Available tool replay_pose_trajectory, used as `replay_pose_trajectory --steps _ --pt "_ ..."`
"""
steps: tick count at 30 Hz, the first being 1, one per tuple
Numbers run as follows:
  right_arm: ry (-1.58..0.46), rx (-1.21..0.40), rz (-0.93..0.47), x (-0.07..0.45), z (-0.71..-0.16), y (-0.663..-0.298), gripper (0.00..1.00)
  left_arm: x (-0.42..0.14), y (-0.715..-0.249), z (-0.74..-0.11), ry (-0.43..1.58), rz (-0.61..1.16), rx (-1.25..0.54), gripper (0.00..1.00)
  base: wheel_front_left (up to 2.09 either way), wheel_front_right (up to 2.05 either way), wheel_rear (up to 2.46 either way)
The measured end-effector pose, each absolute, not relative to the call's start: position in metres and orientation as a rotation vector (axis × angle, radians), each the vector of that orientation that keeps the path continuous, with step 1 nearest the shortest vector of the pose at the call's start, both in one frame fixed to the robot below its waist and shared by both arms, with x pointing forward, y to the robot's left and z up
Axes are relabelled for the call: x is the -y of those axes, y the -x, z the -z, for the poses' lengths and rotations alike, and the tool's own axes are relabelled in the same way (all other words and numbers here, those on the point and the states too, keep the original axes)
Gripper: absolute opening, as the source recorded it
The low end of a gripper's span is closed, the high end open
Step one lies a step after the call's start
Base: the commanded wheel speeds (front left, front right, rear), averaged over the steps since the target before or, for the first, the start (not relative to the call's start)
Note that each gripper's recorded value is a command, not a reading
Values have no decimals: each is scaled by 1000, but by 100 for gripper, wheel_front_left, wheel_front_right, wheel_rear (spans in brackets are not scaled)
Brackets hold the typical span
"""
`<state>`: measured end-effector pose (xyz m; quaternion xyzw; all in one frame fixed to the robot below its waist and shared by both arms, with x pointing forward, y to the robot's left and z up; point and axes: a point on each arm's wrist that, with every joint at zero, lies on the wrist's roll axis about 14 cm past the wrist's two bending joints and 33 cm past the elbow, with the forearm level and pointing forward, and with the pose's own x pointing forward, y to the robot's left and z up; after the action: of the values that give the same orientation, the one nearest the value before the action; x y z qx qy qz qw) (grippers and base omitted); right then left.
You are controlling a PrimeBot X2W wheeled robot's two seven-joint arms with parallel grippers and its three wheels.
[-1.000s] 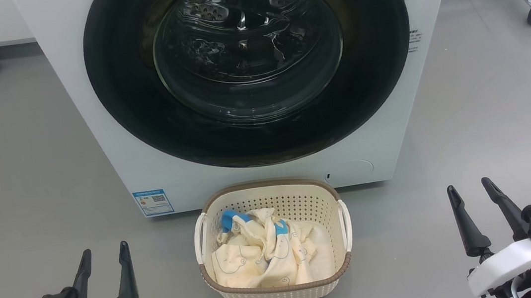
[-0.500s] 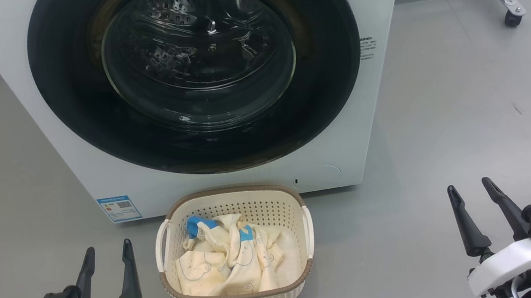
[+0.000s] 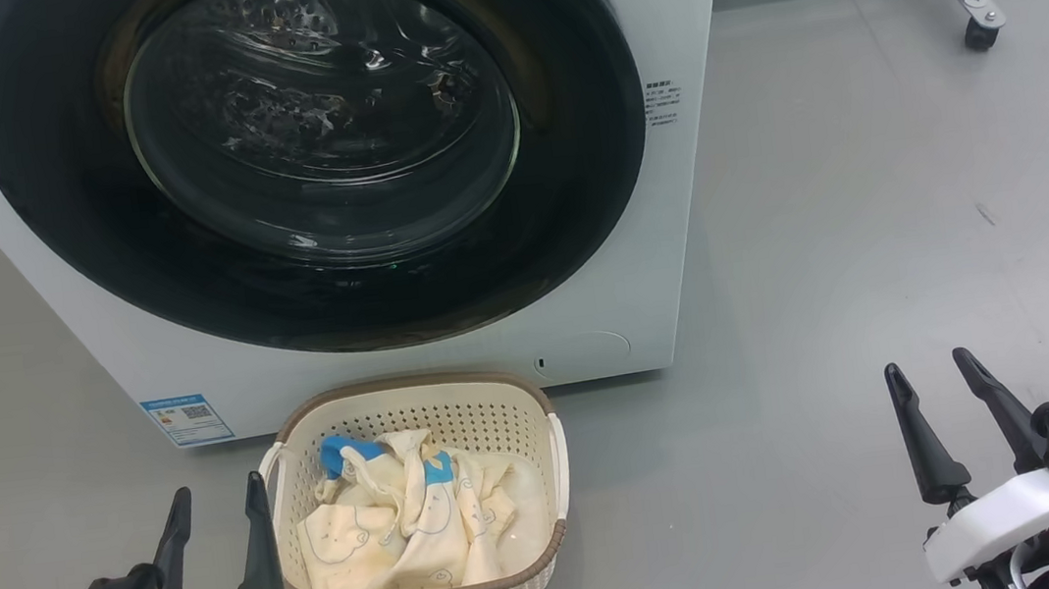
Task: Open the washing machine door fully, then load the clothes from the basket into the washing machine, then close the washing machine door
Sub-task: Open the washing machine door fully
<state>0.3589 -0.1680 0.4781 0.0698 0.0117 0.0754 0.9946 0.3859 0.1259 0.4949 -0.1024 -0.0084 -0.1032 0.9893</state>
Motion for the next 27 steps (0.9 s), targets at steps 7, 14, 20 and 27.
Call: replay_pose_trajectory --steps 7,14,20,27 --pt "-142 -18 -149 168 -480 -361 100 -125 -386 -494 208 209 14 100 24 24 -48" --pt "-142 -21 -150 168 -479 -362 100 -126 -386 -493 208 207 11 100 7 7 -14" --pt "-142 -20 -152 167 -479 -362 100 -127 -386 -493 208 204 11 100 0 0 0" --pt "-142 -19 -155 166 -479 -363 100 -128 -386 -493 208 202 11 100 0 0 0"
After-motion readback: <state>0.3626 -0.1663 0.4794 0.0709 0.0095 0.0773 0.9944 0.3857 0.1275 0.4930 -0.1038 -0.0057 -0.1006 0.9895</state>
